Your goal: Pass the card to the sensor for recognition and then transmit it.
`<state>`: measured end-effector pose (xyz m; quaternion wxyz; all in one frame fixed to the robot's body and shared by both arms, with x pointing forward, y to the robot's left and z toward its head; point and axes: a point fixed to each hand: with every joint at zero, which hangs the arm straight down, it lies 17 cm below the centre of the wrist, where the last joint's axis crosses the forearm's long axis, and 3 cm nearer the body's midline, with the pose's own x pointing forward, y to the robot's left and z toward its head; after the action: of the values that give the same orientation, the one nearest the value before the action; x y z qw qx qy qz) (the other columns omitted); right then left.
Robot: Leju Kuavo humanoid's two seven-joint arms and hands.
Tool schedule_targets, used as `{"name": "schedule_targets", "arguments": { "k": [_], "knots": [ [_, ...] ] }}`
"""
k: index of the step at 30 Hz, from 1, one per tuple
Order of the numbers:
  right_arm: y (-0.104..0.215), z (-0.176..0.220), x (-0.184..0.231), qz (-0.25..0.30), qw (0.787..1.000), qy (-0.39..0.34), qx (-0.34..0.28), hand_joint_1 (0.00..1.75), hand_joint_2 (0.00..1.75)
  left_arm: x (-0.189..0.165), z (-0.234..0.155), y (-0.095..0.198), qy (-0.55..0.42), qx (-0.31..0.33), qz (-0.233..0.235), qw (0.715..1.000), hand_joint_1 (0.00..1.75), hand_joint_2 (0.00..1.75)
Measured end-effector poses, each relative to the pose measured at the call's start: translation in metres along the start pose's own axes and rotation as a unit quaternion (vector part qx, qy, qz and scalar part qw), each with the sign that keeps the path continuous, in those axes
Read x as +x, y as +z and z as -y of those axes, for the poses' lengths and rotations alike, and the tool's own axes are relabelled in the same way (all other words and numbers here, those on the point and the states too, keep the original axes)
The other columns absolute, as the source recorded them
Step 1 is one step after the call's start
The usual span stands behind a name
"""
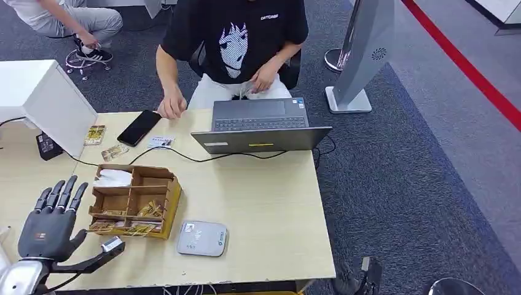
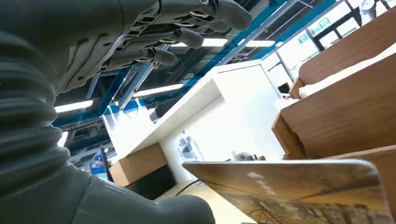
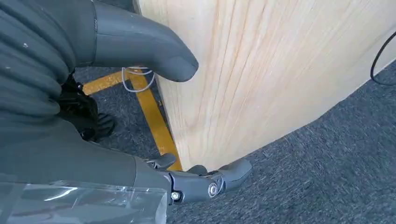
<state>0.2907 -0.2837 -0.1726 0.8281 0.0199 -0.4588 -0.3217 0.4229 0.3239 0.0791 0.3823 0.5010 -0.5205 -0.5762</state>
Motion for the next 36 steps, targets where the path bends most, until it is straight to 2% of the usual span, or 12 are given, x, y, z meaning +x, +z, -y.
{"name": "schedule_targets", "arguments": {
  "k": [25,36],
  "knots": [
    [0.0,-0.001,-0.001,-0.001,1.0,0.005,0.002,0.0,1.75,0.009,0.011,0.003,0.004,-0.011,0.002,1.0,0.0,1.75],
    [0.0,-0.001,-0.001,-0.002,1.0,0.005,0.003,0.0,1.75,0.038,0.015,0.0,0.015,-0.013,0.025,0.999,0.0,1.75]
  ]
}}
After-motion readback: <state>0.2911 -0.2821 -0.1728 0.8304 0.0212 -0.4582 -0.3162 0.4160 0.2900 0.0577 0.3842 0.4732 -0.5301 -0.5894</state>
